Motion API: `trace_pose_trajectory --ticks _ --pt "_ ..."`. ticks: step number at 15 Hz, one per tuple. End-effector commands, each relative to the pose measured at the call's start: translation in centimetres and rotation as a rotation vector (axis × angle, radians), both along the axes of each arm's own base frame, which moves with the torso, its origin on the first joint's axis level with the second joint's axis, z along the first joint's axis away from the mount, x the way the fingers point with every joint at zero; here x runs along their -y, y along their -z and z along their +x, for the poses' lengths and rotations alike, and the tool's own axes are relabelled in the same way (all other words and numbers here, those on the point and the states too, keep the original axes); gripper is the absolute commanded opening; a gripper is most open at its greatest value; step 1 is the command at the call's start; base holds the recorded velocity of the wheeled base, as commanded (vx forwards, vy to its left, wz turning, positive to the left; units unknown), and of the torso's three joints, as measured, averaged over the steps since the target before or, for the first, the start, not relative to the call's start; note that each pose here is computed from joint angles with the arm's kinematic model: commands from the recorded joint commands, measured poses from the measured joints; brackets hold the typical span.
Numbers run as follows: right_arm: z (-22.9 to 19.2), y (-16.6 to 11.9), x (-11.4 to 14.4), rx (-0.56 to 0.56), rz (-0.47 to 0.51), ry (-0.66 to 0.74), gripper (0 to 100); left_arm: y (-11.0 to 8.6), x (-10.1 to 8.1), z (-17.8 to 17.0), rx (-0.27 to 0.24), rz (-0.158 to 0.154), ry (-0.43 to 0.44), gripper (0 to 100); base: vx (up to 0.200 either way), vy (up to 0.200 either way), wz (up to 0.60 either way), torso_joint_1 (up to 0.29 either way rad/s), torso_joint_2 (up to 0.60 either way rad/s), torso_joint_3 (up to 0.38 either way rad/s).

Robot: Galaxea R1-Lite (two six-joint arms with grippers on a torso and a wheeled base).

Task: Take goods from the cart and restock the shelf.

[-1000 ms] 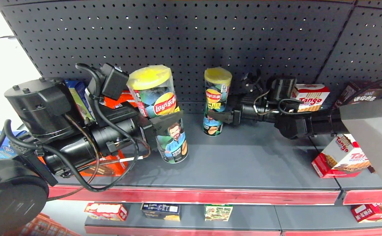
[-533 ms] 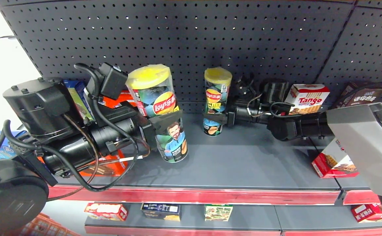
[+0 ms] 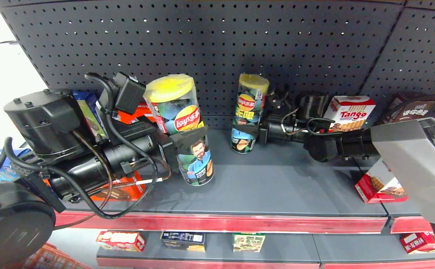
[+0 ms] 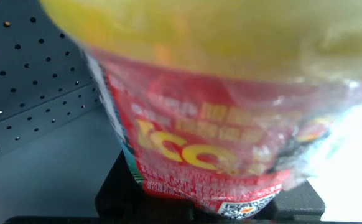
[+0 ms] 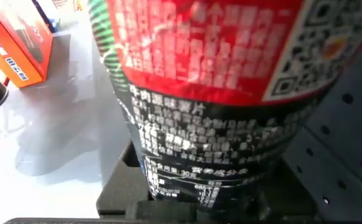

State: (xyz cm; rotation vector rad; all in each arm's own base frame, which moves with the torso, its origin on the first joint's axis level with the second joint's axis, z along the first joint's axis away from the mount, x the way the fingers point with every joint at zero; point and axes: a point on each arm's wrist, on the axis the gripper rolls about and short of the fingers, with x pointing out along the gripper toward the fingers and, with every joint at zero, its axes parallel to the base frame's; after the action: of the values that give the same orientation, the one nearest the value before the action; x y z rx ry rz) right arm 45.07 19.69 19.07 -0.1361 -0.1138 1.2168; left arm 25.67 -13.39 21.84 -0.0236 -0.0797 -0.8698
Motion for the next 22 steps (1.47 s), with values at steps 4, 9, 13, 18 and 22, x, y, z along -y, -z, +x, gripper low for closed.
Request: trace_pose_trajectory --ticks 4,9,13,18,22 --pt "-2.5 -2.5 0.4 0.025 0.009 -0.019 0 0.0 0.0 0.0 0.0 -0.001 -0.003 0 0.0 0.0 0.0 0.0 0.0 0.0" --pt "-9.7 -4.5 1.6 0.042 0.0 -0.124 0 -0.1 -0.1 -0.1 0.004 -0.003 -0.004 0 0.0 0.0 0.0 0.0 0.0 0.0" --pt "-13.9 -2.5 1.9 0.052 -0.052 -0.165 0 0.1 -0.8 0.1 -0.005 0.001 -0.029 0 0.0 0.0 0.0 0.0 0.0 0.0" --pt "-14.5 2.0 2.8 0.05 -0.152 -0.161 0 0.4 -0.9 0.1 -0.014 0.006 -0.032 0 0.0 0.0 0.0 0.0 0.0 0.0" --pt "-13.9 2.5 2.6 0.076 -0.15 -0.154 0 0.7 -1.2 0.0 -0.026 0.011 -0.039 0 0.0 0.0 0.0 0.0 0.0 0.0"
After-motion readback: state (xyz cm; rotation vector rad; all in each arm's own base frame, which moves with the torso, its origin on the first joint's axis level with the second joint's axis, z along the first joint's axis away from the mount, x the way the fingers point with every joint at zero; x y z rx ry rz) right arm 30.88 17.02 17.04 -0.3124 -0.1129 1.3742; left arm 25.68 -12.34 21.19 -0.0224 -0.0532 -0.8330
